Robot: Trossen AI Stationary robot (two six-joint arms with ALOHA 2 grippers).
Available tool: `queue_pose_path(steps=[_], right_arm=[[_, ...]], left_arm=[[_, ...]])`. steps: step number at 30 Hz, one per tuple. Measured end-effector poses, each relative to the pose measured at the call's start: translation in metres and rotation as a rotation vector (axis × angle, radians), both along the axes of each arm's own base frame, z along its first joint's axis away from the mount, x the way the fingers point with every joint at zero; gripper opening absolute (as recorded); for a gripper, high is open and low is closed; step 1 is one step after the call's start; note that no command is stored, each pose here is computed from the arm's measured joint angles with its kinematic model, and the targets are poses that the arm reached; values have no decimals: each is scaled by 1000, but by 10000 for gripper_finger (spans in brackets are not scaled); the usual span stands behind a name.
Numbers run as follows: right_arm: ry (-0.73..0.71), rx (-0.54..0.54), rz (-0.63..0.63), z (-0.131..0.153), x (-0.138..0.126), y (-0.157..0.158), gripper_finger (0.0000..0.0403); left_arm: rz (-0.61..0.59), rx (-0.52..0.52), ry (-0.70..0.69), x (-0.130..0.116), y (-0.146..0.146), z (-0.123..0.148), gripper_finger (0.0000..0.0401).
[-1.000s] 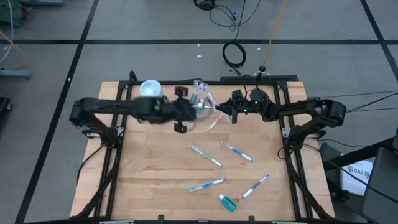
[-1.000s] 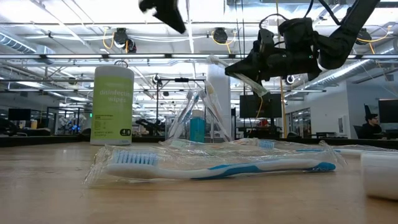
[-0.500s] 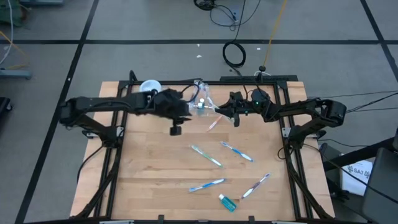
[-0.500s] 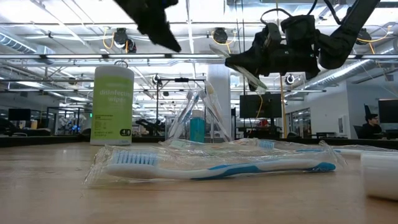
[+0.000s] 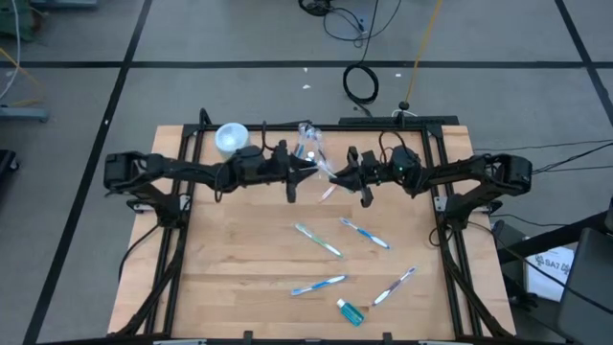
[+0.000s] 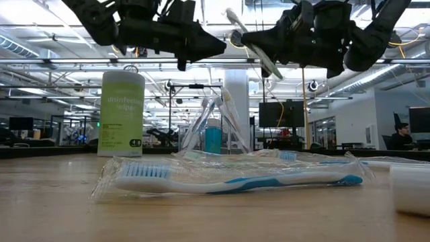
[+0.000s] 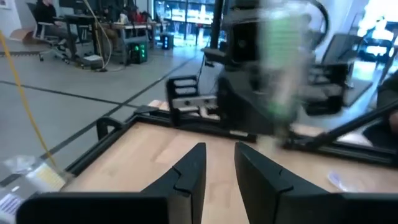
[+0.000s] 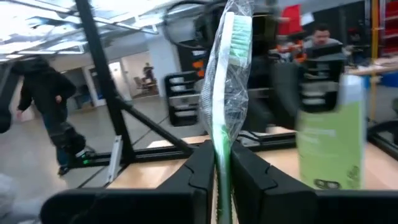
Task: Pick & Place toothbrushing station
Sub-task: Put the bottom green toothbrush into the transparent organizer
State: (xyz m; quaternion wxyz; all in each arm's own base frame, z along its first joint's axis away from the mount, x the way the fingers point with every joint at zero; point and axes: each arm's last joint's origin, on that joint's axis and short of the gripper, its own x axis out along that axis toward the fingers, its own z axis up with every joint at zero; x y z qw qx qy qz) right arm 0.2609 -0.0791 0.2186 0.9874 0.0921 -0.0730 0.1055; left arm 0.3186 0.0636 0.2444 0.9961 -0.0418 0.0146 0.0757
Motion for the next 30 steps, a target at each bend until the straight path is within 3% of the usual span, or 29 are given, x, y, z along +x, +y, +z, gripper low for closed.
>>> queue_pose_path(steps=[8,14,30], right_arm=[[25,-40,-87,6,14,12,23],[31,-54,-113,5,15,12,22],[52,-106,-121,3,15,12,23]], left_arm=[[-27,21,-13,8,-6,-8,88],[-81,130,-15,8,-11,-5,88],[-164,126,-20,6,-4,-4,88]])
